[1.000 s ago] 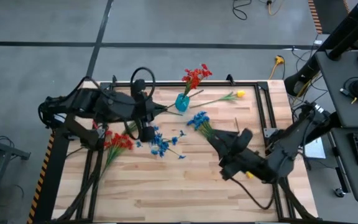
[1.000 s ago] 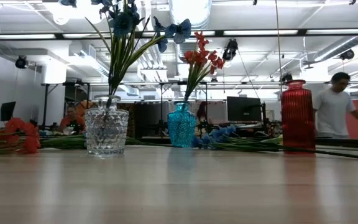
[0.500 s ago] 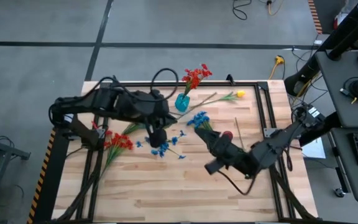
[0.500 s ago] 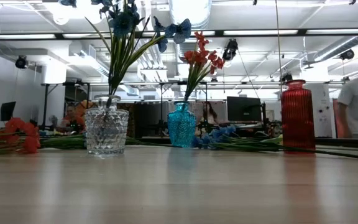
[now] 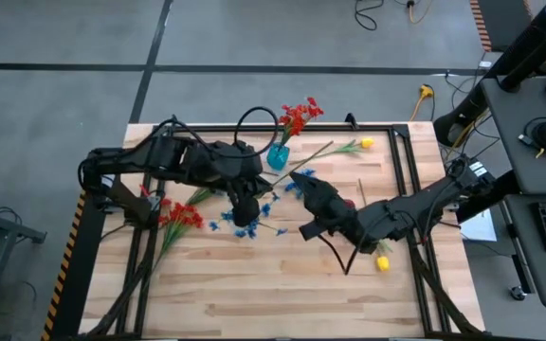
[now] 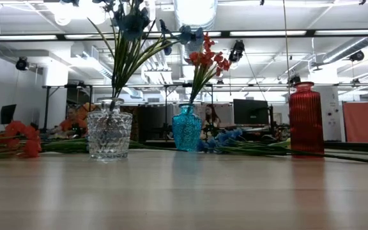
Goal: Sort flowers into vase by color
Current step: Put the middle yellow flower into the red vase
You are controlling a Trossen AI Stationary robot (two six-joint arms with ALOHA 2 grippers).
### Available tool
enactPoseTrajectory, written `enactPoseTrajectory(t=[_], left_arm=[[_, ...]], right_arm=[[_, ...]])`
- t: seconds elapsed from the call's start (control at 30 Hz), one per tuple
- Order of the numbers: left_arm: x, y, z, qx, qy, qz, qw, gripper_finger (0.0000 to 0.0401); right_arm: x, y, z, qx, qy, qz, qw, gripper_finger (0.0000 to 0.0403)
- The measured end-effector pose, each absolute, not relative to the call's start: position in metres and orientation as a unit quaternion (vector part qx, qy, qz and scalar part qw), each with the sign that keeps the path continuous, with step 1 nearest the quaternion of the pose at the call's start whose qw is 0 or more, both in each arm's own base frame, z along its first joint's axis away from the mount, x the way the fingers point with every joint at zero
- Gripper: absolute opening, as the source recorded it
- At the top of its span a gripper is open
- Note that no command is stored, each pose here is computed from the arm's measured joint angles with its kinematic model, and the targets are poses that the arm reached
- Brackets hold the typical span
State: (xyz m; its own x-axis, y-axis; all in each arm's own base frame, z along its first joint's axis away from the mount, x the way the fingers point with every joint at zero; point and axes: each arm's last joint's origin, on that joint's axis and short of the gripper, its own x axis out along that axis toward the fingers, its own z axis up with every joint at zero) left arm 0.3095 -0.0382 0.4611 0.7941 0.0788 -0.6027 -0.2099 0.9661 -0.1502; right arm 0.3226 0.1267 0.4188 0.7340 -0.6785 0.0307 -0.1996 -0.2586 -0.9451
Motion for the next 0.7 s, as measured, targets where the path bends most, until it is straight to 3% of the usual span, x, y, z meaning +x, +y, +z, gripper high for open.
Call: enactPoseTrajectory(t=[0.4, 0.7], left_arm=[[0.309, -0.039, 0.46, -0.116, 0.317, 0.081, 0.938, 0.0], [0.308, -0.039, 0.461, -0.116, 0.316, 0.081, 0.938, 0.0002]], right_arm=[[0.332, 0.098, 0.418, -0.75, 0.323, -0.243, 0.524, 0.0226], [0.334, 0.093, 0.418, -0.757, 0.335, -0.241, 0.507, 0.0119]])
